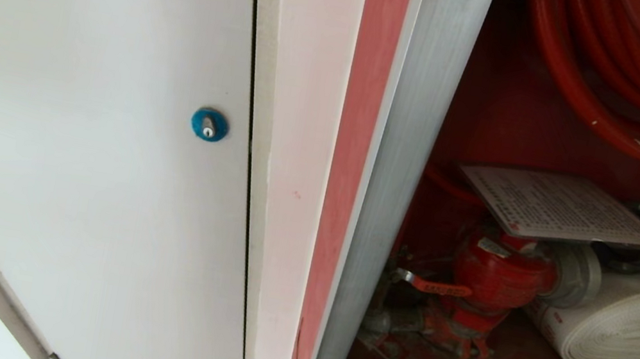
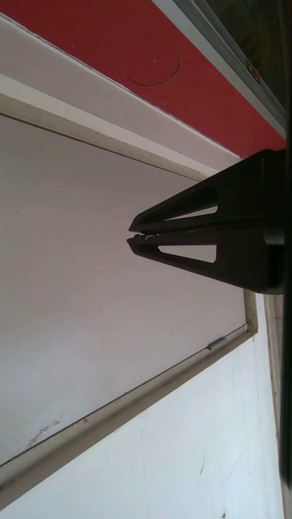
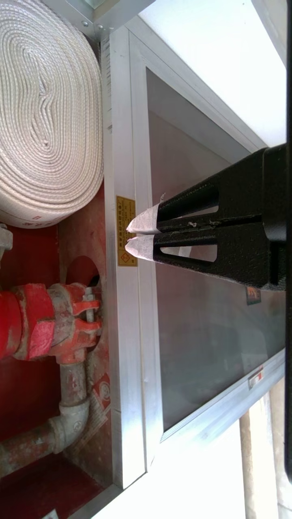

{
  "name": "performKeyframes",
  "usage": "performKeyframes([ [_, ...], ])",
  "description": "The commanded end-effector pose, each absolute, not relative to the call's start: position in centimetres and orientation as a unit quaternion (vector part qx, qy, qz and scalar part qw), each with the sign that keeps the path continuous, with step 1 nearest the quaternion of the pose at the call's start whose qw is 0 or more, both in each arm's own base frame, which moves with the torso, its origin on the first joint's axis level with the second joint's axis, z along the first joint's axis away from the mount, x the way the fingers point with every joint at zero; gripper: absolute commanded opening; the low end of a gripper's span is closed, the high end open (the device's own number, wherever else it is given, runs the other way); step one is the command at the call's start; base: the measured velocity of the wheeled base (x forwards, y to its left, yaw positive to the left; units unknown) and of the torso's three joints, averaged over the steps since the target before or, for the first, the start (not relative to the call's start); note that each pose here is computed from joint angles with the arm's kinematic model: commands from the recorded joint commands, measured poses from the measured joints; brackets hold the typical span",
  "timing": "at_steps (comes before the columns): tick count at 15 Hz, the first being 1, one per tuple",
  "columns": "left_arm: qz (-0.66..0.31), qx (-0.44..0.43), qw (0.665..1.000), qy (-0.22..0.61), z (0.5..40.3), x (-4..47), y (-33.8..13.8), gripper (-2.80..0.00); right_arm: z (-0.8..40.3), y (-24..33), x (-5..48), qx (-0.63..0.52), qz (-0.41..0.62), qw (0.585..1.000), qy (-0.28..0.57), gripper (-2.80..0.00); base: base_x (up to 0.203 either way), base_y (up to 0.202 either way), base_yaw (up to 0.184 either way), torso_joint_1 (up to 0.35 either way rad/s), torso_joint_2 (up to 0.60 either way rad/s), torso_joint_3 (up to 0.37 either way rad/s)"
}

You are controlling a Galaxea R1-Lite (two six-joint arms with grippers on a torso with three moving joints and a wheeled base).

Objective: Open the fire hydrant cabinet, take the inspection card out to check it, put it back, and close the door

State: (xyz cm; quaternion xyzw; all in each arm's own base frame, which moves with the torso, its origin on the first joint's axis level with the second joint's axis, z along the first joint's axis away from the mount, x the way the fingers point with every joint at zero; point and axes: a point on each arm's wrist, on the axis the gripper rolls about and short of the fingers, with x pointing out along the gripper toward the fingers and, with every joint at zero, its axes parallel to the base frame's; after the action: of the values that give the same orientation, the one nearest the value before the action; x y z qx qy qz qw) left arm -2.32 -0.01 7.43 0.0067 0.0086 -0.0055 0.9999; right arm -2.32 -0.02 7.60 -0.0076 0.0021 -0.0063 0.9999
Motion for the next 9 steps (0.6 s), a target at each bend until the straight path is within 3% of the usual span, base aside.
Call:
performKeyframes([
  [1, -0.005, 0.007, 1.000, 0.008, 7.45, -2.33, -0.01, -2.80, 7.58, -0.02, -2.30, -0.006, -0.006, 1.000, 0.003, -2.80, 0.000, 0.000, 0.000, 0.000, 0.00, 0.000],
  [9, -0.005, 0.007, 1.000, 0.008, 7.45, -2.33, -0.01, -2.80, 7.63, -0.03, -2.31, 0.016, -0.008, 1.000, 0.002, -2.80, 0.000, 0.000, 0.000, 0.000, 0.00, 0.000],
])
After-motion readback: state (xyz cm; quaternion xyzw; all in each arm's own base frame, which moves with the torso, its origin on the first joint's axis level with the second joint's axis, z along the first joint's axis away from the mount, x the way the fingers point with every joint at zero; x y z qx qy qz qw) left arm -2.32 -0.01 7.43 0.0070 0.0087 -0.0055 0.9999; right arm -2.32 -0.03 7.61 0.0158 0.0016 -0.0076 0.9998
